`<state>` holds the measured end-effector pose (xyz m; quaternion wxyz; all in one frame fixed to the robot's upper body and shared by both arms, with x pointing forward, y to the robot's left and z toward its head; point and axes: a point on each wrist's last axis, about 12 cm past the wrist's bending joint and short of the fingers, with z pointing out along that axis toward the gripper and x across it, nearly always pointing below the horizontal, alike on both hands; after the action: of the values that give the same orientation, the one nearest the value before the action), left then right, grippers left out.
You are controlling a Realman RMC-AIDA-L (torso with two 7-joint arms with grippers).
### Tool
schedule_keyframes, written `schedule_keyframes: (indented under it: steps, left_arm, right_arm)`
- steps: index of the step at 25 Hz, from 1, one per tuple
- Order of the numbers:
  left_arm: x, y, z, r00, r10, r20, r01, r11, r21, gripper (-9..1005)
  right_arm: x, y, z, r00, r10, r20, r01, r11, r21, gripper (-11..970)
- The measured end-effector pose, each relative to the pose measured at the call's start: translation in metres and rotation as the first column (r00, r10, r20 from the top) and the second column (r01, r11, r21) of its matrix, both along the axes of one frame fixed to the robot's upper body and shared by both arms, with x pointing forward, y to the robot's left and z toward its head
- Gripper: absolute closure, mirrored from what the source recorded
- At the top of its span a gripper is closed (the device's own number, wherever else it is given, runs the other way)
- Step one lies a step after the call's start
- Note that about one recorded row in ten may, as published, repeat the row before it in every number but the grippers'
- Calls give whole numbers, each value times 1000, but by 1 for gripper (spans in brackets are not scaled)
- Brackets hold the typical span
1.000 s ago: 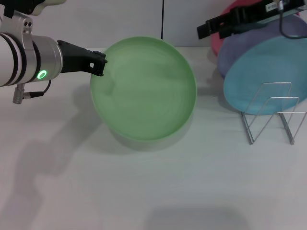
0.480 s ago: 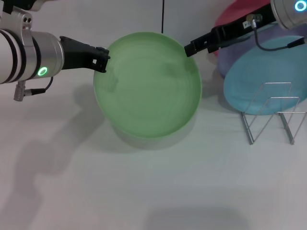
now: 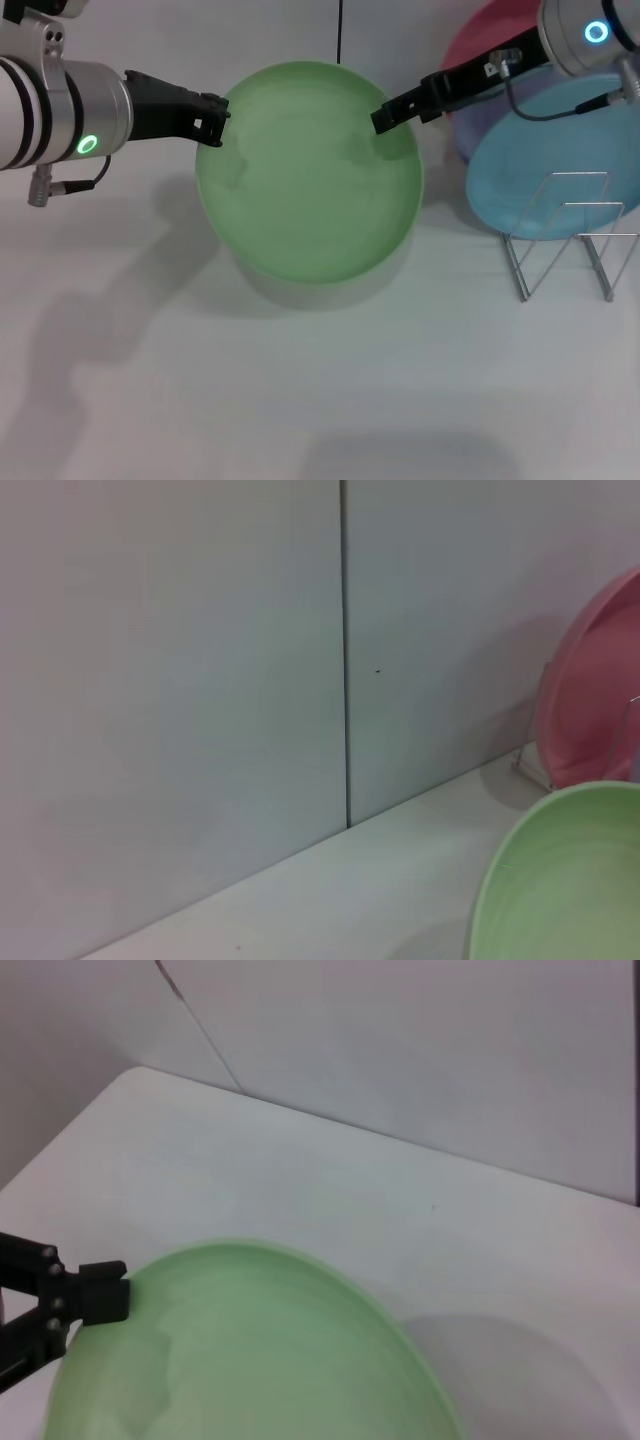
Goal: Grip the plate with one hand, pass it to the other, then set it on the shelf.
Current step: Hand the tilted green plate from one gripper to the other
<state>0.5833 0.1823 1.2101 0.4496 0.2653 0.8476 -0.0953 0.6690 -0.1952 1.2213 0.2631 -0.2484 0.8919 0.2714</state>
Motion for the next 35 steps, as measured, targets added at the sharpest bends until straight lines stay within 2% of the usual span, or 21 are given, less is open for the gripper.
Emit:
schedule_keyframes:
  steps: [6,20,25,35]
  left_arm:
    - [-1,0,0,1000,-8,0,8,1000,-3,967]
    - [-1,-2,1,1000,-19,-1,19,1000,-10,967]
    - [-1,-3,0,1000,-23,-4,23,1000,-11,967]
    - [-3,-5,1,1000,-30,-4,30,999,-17,966]
  right_arm:
    - [2,3,-2,1000,-3,4,3,1000,-4,156]
    - [2,5,-3,1000,4,1,-4,1000,-3,370]
    - [1,4,-3,1000,3,0,-3,1000,-3,494]
    - [0,3,-5,1000,11,0,-11,1000,-8,548]
